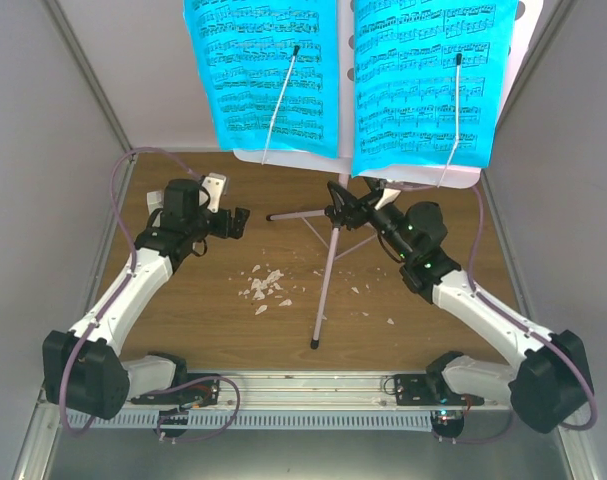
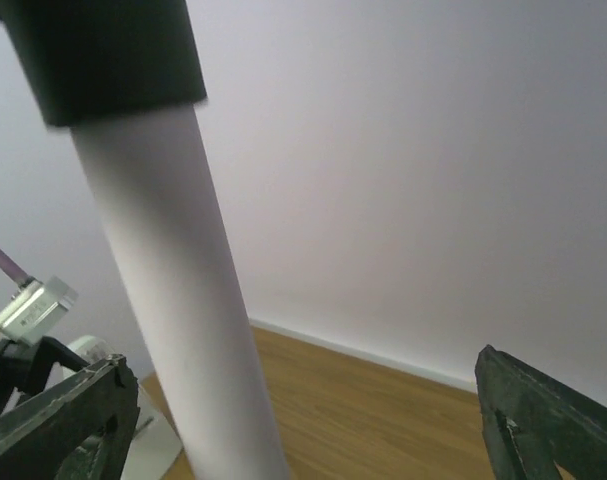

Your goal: Pack up the instrument practice props

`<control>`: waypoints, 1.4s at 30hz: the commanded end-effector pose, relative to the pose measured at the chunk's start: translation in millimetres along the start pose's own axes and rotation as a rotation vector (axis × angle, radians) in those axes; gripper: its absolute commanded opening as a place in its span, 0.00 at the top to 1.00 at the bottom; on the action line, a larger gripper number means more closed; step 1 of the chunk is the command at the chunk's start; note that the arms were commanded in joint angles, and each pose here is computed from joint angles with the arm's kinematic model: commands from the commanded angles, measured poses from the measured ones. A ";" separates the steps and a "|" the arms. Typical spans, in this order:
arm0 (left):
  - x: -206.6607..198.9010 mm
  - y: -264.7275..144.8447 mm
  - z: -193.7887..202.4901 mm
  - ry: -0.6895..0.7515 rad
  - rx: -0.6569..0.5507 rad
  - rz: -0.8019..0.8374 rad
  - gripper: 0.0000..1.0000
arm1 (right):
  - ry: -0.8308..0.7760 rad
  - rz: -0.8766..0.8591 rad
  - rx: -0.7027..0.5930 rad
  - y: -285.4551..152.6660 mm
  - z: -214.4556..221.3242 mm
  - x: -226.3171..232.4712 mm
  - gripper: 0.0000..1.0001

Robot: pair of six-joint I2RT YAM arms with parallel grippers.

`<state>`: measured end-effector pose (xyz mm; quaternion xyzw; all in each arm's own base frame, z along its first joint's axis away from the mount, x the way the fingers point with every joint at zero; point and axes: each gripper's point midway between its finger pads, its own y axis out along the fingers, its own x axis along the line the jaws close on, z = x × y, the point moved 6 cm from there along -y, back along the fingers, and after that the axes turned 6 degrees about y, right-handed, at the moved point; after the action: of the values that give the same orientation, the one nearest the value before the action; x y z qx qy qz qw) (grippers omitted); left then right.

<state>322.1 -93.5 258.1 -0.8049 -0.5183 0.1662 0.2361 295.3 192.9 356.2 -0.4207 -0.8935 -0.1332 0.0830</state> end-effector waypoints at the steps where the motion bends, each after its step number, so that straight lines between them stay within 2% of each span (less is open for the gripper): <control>1: 2.7 -10.7 -10.7 0.027 -0.087 -0.059 0.01 | 0.043 0.101 0.032 -23.6 10.6 -10.6 0.05; 4: 6.4 -18.0 -12.8 0.028 -0.115 -0.102 0.01 | 0.067 0.165 0.053 -44.2 17.4 -19.7 0.01; 10: 17.7 -40.3 -20.1 0.024 -0.200 -0.216 0.01 | 0.177 0.273 0.139 -87.7 36.1 -60.1 0.00; 14: 20.0 -83.8 -36.6 -0.083 -0.369 -0.124 0.01 | 0.283 0.417 0.159 -122.6 32.0 -103.2 0.00; 16: 17.7 -109.0 -42.0 -0.153 -0.430 -0.090 0.01 | 0.286 0.493 0.120 -139.2 15.1 -114.5 0.00; 18: 10.3 -133.4 -50.6 -0.163 -0.481 -0.065 0.01 | 0.279 0.563 0.075 -154.5 -6.9 -121.1 0.00; 23: -14.8 -183.8 -84.8 -0.129 -0.497 0.076 0.01 | 0.234 0.525 -0.015 -156.6 -87.6 -98.0 0.00; 27: -39.4 -221.4 -111.4 -0.088 -0.564 0.248 0.01 | 0.159 0.449 -0.128 -162.9 -153.6 -56.0 0.00; 31: -62.5 -250.7 -129.8 0.000 -0.611 0.420 0.03 | 0.060 0.378 -0.203 -179.2 -202.0 -8.7 0.02; 34: -67.3 -259.5 -141.6 0.011 -0.618 0.456 0.09 | 0.009 0.323 -0.185 -184.8 -222.1 17.0 0.03; 38: -70.3 -266.6 -150.7 0.035 -0.654 0.463 0.10 | 0.007 0.331 -0.160 -187.1 -229.6 24.0 0.03; 42: -72.8 -255.2 -157.1 0.043 -0.646 0.498 0.09 | 0.034 0.347 -0.166 -187.7 -223.1 18.8 0.04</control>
<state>175.0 -94.2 526.8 -0.9310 -0.3584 0.0292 -0.0630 128.6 25.7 567.2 -0.5614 -0.7959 -0.2246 0.0298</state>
